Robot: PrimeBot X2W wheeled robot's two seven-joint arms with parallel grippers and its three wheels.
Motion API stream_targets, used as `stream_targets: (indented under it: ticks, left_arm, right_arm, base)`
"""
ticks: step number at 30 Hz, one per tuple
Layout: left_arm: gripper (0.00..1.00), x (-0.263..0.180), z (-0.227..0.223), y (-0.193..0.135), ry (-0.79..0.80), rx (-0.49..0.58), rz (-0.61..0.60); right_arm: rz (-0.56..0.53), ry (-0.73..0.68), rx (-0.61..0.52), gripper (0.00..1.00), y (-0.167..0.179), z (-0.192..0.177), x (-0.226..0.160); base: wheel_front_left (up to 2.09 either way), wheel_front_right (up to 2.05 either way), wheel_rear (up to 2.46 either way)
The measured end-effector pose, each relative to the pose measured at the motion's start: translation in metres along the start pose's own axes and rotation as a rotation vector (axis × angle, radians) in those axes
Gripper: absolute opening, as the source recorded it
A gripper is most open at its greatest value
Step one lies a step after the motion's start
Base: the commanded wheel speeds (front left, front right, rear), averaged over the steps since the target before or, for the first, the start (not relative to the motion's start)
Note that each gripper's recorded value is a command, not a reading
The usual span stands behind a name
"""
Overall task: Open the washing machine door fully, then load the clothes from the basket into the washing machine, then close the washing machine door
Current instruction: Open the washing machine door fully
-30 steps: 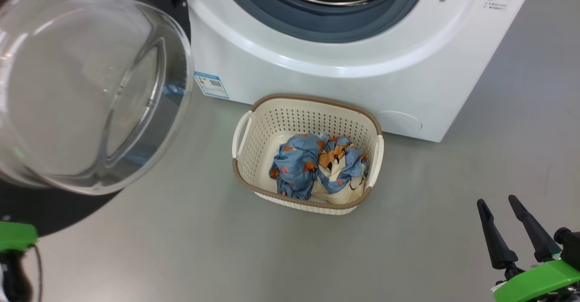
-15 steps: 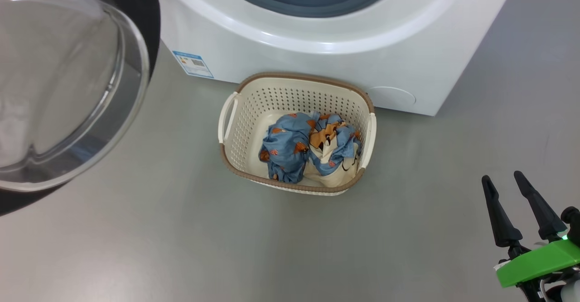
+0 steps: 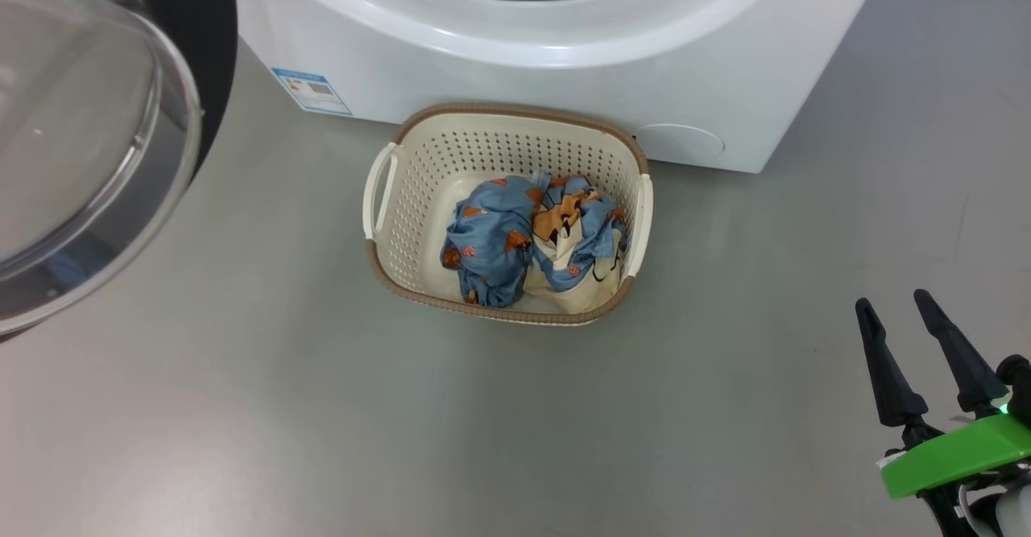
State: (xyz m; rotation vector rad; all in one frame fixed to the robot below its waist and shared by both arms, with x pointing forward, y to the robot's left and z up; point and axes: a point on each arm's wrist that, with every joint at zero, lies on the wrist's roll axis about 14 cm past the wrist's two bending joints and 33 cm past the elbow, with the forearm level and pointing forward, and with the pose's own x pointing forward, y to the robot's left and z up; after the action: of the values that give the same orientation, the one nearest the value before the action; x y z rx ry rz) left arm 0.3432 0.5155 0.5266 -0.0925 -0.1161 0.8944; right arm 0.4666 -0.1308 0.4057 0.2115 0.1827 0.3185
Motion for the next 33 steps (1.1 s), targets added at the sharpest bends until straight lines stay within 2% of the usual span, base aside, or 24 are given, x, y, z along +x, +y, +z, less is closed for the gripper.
stream_targets:
  ticks: [13, 21, 30, 31, 33]
  left_arm:
    - [0.00, 0.006, -0.003, -0.002, 0.024, 0.000, -0.002]
    - [0.00, 0.001, 0.006, -0.017, 0.003, -0.038, -0.056]
    - [0.00, -0.024, -0.008, -0.016, 0.042, -0.032, -0.114]
    - [0.04, -0.026, -0.007, -0.016, 0.040, -0.039, -0.117]
    - [0.23, -0.029, -0.007, -0.016, 0.039, -0.048, -0.121]
  right_arm:
    - [0.000, -0.017, -0.009, 1.00, -0.001, 0.007, 0.001]
    - [0.018, -0.038, -0.013, 1.00, 0.008, 0.017, 0.000]
    - [0.031, -0.059, -0.017, 1.00, 0.016, 0.027, -0.004]
    - [0.032, -0.063, -0.018, 1.00, 0.016, 0.028, -0.005]
    - [0.032, -0.067, -0.019, 1.00, 0.017, 0.030, -0.005]
  base:
    - [0.00, 0.00, 0.00]
    - [0.00, 0.00, 0.00]
    - [0.00, 0.00, 0.00]
    - [0.00, 0.00, 0.00]
    - [0.00, 0.00, 0.00]
